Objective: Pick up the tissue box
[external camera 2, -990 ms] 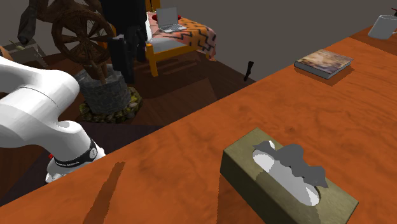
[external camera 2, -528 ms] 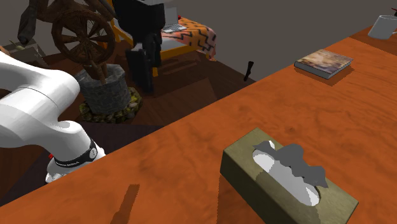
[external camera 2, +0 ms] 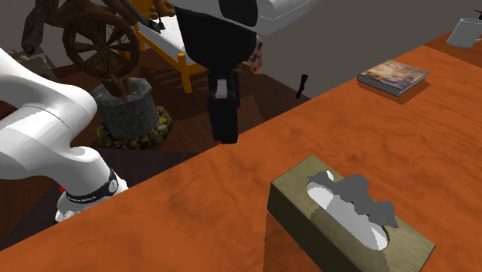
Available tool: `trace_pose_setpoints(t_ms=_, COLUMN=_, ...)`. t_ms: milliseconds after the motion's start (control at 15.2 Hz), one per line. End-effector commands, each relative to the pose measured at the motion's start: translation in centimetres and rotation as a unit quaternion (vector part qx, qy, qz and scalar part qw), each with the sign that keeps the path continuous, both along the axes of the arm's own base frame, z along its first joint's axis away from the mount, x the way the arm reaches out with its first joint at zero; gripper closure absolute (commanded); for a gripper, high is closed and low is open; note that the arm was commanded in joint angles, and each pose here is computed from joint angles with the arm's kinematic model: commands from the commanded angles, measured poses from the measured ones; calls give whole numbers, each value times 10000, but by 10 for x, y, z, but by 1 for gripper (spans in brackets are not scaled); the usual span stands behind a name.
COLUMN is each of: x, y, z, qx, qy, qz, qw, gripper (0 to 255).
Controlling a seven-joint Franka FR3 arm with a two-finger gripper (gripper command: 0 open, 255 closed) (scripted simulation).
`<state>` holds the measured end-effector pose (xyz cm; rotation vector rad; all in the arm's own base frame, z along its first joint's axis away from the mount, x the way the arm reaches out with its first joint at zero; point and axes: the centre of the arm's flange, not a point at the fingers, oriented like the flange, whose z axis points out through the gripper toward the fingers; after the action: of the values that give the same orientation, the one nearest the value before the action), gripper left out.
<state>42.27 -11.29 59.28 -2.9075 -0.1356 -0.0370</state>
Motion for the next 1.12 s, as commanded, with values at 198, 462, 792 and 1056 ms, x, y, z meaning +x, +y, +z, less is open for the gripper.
trace_pose_setpoints(t_ms=198, x=48, y=-48, z=0, qx=330, qy=-242, qz=95, qw=9991, gripper=0)
trace_pose_setpoints(t_ms=462, x=86, y=-86, z=0, qx=596, qy=-432, qz=166, qw=9971, gripper=0)
trace_pose_setpoints(t_ms=792, x=112, y=-112, z=-11, qx=778, qy=-562, qz=214, qw=9952, gripper=0)
trace_pose_setpoints(t_ms=1056, x=112, y=-112, z=-32, qx=778, qy=-562, qz=214, qw=9952, gripper=0)
